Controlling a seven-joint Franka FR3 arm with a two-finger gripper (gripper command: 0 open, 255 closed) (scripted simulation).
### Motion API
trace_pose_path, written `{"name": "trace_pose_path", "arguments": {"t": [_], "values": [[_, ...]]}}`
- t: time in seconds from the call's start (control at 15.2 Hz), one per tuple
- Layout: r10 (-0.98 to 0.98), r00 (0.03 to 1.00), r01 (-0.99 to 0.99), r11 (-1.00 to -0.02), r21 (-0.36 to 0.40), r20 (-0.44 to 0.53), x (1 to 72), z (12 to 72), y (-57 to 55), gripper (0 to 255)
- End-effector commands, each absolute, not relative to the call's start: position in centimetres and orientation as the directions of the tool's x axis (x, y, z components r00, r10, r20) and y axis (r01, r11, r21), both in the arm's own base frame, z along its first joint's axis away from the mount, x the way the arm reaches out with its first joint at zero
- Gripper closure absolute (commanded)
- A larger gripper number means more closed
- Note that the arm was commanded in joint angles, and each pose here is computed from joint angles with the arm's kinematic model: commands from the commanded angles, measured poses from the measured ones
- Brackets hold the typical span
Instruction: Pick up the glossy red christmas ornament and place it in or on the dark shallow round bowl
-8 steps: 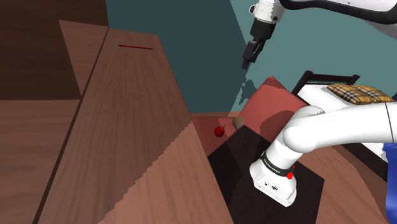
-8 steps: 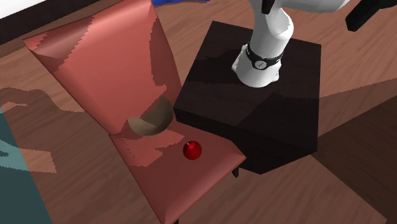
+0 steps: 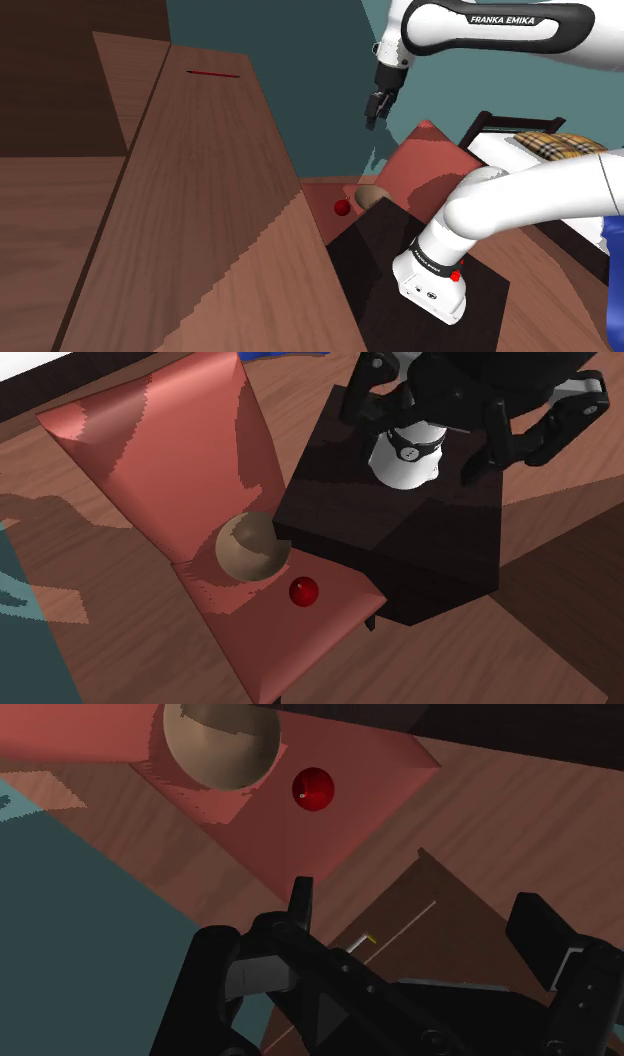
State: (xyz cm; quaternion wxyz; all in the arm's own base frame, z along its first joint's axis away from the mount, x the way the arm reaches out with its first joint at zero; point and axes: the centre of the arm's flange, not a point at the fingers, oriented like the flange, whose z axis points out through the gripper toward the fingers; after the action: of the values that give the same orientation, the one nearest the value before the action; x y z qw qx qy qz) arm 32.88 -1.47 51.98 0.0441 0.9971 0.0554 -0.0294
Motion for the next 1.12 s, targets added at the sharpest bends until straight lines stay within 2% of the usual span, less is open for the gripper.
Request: {"name": "trace_pose_path", "arguments": {"t": [0.0,1.06], "values": [[0.097,0.992,0.104,-0.991,0.087,-0.081,34.0,49.7,-1.7,0],[0.008,0.973,0.033,-0.994,0.106,-0.229,40.1,29.2,-6.5,0]]}}
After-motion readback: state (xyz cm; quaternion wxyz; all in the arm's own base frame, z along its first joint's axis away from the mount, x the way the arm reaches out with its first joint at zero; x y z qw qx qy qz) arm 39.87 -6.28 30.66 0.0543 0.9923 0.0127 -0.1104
